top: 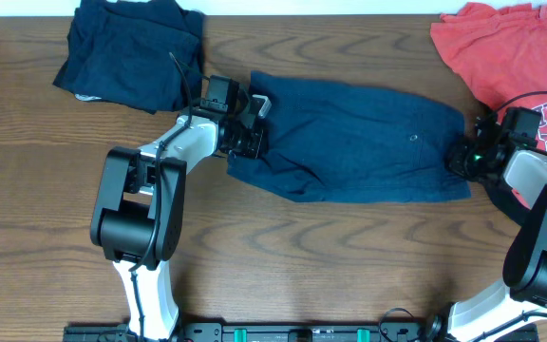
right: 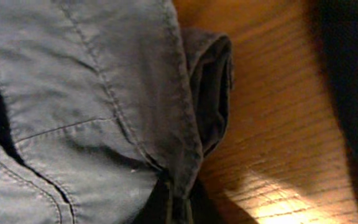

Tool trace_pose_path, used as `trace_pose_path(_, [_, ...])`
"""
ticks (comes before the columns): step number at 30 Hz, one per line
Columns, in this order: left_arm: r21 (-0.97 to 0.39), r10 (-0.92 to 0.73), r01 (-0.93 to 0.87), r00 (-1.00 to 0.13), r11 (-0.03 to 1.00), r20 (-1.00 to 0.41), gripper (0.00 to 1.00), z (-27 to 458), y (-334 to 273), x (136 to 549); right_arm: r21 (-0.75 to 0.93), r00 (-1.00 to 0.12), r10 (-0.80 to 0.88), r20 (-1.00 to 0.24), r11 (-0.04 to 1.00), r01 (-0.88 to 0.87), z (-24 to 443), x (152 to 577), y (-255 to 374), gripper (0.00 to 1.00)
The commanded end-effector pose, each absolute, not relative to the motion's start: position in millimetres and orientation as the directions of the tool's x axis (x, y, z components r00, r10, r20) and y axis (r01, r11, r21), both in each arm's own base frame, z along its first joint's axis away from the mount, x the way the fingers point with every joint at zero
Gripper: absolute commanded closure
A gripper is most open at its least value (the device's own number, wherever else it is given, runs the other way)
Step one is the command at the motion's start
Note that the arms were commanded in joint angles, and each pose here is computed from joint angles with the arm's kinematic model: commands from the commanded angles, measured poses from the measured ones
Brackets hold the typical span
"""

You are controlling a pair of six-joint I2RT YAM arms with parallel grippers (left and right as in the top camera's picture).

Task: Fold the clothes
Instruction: 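Grasp the left and right ends of the folded navy shorts strip, then lift the right end with the right gripper and carry it up-left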

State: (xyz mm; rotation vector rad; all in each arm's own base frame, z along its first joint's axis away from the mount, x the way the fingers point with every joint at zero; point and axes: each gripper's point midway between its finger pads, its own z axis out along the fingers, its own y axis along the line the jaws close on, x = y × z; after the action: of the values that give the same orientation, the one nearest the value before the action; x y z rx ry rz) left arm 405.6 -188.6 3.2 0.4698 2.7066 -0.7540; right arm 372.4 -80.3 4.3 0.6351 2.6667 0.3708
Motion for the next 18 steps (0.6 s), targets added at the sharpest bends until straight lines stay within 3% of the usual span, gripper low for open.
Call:
trace_pose_path(1, [-0.475, 0.171, 0.312, -0.933, 0.823, -0.317, 0.94, 2.4, -188.6, 406.7, 0.372, -0.807, 0.5, -0.313, 0.847, 0.381, 19.2, 385.0, -84.2, 0.99])
trace_pose_path(11, [-0.52, 0.028, 0.144, -0.974, 0.842, -0.225, 0.94, 1.8, -192.8, 404.6, 0.321, -0.818, 0.401, -0.413, 0.904, 0.281, 111.9, 409.4, -116.8, 0.99])
trace_pose_path(18, [-0.522, 0.063, 0.172, -0.973, 0.835, -0.221, 0.94, 1.9, -210.4, 395.9, 0.394, -0.844, 0.322, -0.429, 0.907, 0.145, 151.4, 418.6, -88.7, 0.99])
